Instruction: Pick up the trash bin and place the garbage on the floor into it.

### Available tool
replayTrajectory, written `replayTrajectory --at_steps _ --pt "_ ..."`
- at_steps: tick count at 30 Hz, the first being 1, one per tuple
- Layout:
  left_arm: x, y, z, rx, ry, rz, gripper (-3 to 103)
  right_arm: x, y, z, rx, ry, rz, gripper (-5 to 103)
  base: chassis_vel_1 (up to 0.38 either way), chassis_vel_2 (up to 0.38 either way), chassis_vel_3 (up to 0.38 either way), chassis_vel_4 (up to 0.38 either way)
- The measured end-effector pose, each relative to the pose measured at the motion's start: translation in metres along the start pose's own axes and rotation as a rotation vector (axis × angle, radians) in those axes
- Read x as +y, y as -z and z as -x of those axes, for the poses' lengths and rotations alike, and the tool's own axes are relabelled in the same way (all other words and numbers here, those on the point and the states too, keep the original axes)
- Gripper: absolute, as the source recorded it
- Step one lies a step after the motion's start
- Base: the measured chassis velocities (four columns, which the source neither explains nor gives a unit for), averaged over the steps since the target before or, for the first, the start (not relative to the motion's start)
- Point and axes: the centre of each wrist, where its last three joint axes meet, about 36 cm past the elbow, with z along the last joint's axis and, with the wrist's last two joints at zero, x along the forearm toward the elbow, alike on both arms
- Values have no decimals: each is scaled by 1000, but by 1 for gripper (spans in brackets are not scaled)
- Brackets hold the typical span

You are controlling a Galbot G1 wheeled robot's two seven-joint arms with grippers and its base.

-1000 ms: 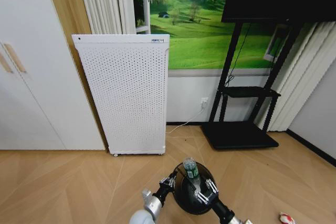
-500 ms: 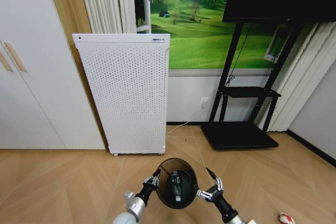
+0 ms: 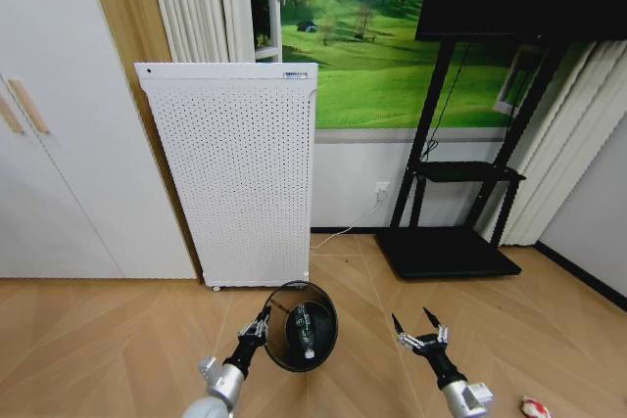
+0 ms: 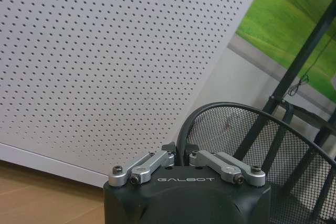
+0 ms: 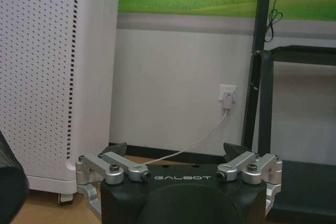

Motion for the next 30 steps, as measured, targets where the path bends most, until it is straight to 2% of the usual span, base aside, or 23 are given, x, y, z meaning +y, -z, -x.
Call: replayTrajectory --at_steps 9,16,25,30 --pt "9 10 -7 -41 49 -20 7 -21 -27 -10 46 -56 18 100 0 0 0 0" --pt "10 10 -9 -46 63 -27 7 -20 -30 -13 46 -57 19 100 -57 -69 63 63" --pt "11 10 -11 -51 67 -28 7 -20 -32 -16 45 -56 12 100 -207 -175 183 179" --pt "13 10 -12 -54 69 -26 7 -28 -44 -23 77 -103 -19 100 -248 -245 242 251"
